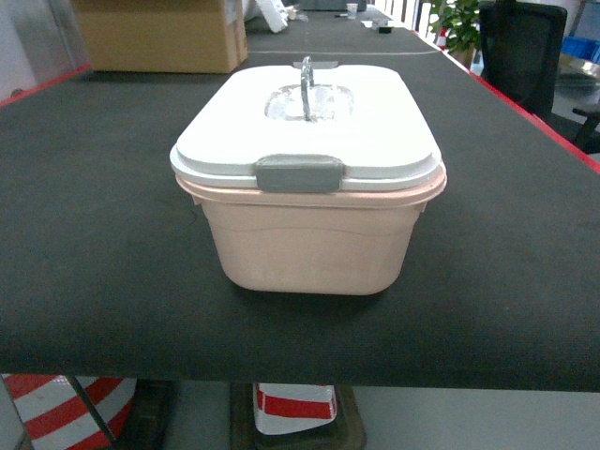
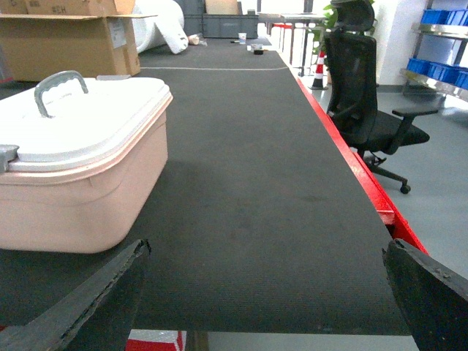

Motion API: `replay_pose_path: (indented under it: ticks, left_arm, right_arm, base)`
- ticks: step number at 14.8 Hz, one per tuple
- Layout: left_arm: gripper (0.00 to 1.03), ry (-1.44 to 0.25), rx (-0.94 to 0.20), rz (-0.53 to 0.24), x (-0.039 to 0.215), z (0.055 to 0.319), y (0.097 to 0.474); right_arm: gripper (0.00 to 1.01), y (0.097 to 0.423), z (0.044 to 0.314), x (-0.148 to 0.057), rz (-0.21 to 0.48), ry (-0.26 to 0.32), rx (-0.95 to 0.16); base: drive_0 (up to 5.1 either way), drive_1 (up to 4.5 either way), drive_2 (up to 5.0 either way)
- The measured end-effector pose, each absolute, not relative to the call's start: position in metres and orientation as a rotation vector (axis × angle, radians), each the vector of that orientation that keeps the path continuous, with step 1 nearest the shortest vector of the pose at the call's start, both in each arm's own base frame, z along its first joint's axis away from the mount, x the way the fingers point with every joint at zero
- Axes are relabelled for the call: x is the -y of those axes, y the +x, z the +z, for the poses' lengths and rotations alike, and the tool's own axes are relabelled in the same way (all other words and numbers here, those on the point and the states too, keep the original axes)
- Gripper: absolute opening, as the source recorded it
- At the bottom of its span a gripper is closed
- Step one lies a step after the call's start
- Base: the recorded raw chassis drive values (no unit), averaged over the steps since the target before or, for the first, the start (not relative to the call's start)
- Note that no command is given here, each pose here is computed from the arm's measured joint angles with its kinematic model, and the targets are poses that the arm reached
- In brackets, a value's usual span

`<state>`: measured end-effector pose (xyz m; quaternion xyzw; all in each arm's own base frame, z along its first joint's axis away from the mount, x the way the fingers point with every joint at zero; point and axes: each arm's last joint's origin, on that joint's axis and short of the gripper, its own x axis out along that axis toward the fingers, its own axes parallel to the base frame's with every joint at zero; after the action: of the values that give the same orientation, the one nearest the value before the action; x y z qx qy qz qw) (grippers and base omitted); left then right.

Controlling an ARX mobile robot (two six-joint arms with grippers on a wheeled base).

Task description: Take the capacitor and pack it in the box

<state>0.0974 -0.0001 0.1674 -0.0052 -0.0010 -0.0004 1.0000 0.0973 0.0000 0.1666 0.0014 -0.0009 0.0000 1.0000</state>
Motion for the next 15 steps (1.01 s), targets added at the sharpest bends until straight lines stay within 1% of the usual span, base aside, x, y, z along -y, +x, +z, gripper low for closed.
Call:
replay_pose_path:
  ticks: [2, 3, 4, 15]
  left_arm:
    - [0.89, -0.01, 0.002, -0.001, 0.0001, 0.1674, 0.0974]
    - [1.0, -0.01, 0.002, -0.001, 0.0001, 0.1674, 0.0974]
    - [0.97, -0.01, 0.002, -0.001, 0.0001, 0.1674, 0.0974]
    - [0.98, -0.01, 0.002, -0.001, 0.0001, 0.1674, 0.0974]
  right_arm:
    - [0.98, 0.0973, 0.1666, 0.0, 0.0, 0.003, 0.002]
    - [0.98, 0.0973, 0.1666, 0.0, 0.0, 0.003, 0.002]
    - [0.98, 0.0973, 0.1666, 0.0, 0.0, 0.002, 0.002]
    - [0.98, 0.0973, 0.1666, 0.0, 0.0, 0.003, 0.002]
  base:
    - [0.0, 0.0, 0.0]
    - [0.0, 0.0, 0.0]
    - [0.0, 0.0, 0.0]
    - [0.0, 0.0, 0.0]
